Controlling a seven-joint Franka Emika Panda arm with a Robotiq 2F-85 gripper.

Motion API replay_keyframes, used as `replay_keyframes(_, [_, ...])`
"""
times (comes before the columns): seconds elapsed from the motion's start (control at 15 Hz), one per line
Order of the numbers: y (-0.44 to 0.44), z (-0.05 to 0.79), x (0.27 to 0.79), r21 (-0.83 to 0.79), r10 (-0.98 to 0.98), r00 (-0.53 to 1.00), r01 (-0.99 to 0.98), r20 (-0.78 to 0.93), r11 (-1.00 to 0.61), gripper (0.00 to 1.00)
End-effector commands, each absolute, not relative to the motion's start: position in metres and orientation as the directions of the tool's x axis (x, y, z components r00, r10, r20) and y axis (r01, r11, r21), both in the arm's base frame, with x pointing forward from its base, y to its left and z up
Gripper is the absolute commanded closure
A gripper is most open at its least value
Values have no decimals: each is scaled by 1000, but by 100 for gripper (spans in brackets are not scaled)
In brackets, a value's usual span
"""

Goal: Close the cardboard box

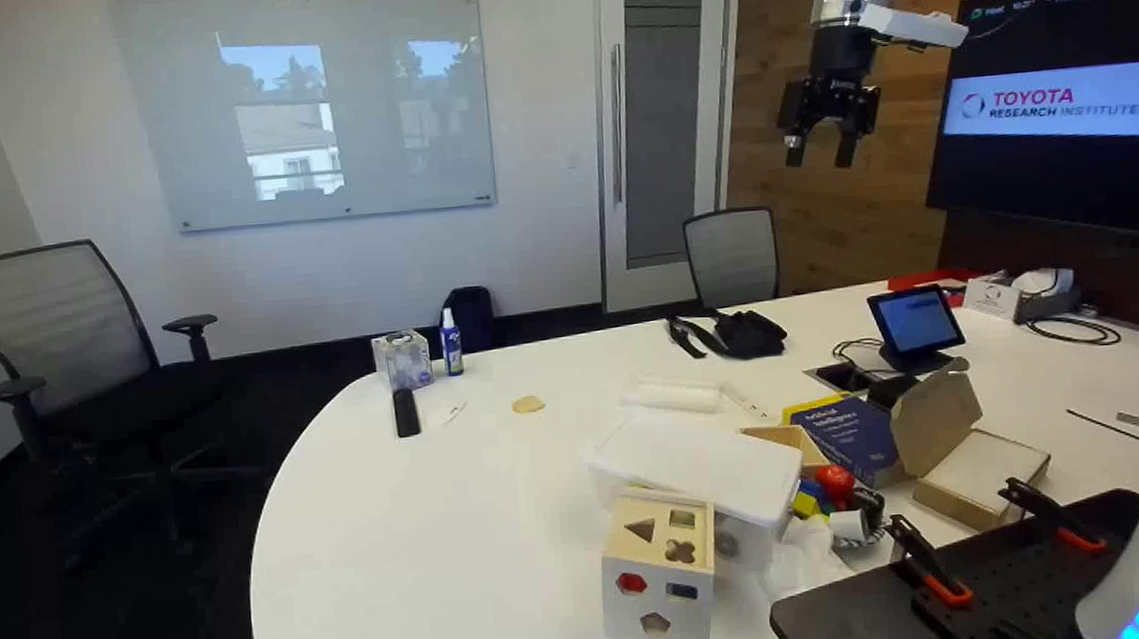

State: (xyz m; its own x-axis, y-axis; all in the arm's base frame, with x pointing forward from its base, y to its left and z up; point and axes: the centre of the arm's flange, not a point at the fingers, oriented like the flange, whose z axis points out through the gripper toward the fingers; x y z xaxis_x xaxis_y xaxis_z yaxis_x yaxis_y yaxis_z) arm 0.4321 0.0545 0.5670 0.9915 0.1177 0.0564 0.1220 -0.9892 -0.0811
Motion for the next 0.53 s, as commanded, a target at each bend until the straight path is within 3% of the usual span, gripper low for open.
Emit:
replay_keyframes(0.0, [55,567,432,-81,118,991,122,56,-989,0])
replay_keyframes(0.47, [-37,526,429,93,171,985,168,32,-981,0])
